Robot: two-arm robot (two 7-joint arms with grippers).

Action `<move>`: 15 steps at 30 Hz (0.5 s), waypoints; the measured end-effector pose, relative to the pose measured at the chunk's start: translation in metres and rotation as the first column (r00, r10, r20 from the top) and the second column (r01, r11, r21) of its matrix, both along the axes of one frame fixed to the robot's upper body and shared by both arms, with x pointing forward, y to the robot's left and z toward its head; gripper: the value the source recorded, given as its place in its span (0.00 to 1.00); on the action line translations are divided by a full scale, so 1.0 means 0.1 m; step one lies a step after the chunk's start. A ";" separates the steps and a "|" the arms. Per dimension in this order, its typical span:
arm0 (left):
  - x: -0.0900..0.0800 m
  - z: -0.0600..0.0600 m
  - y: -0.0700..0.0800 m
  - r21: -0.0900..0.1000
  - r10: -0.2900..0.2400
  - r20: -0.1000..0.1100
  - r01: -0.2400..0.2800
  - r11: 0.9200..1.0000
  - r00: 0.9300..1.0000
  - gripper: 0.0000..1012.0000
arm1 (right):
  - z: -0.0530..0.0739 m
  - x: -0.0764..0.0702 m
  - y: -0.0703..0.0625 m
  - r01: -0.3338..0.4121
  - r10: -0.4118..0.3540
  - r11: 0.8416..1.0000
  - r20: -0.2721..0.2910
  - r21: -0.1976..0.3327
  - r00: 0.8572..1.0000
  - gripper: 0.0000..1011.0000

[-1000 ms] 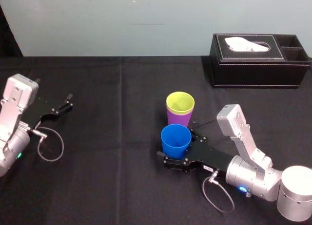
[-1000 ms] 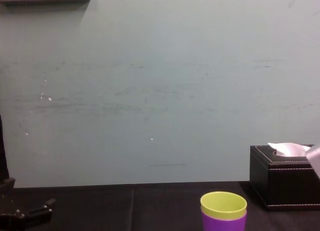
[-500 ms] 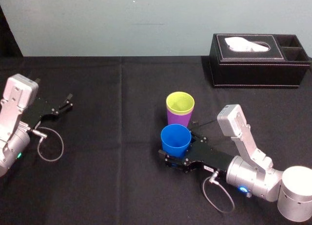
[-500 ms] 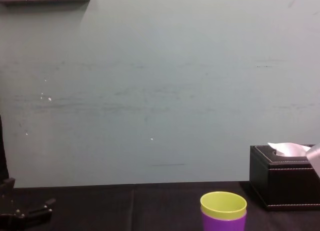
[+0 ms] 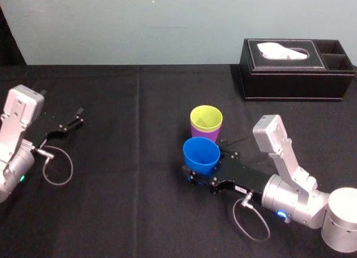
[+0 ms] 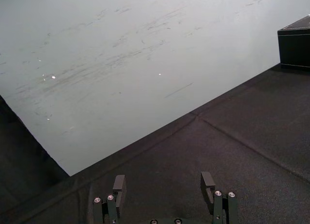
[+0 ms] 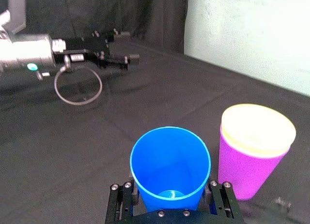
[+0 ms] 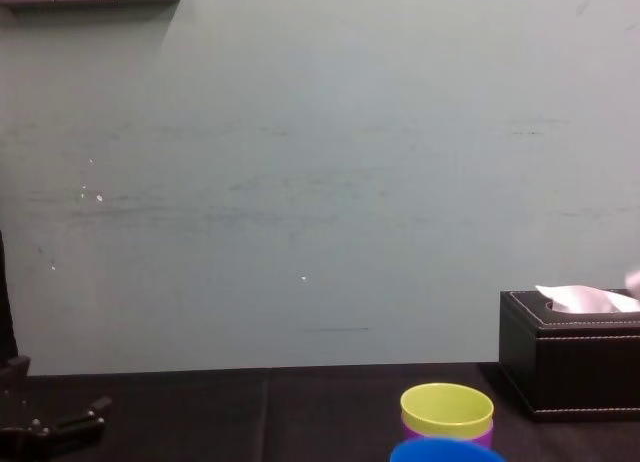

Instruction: Stack the three plastic cups sequentially using one hand.

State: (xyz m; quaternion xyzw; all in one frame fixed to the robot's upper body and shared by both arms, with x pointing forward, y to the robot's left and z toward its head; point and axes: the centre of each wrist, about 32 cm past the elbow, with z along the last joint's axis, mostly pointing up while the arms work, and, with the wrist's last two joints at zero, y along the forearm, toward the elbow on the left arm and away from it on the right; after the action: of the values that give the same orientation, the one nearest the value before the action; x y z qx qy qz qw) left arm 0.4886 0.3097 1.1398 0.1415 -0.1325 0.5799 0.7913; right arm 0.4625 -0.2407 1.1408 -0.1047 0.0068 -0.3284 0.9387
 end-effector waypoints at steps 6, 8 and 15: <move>0.00 0.00 0.00 0.000 0.000 0.000 0.000 1.000 1.000 1.00 | 0.22 -0.01 -0.01 -0.023 0.022 1.000 0.041 0.018 0.999 0.71; 0.00 0.00 0.00 0.000 0.000 0.000 0.000 1.000 1.000 1.00 | 0.34 0.01 -0.02 -0.030 0.029 0.999 0.054 0.026 0.998 0.71; 0.00 0.00 0.00 0.000 0.000 0.000 0.000 1.000 1.000 1.00 | 0.70 0.14 -0.07 -0.029 0.025 0.998 0.085 0.054 0.996 0.71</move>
State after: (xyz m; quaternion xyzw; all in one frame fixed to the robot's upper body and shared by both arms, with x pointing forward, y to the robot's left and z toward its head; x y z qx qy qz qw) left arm 0.4886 0.3097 1.1398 0.1415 -0.1325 0.5799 0.7913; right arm 0.4769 -0.2473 1.2105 -0.0651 -0.0251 -0.3195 0.9450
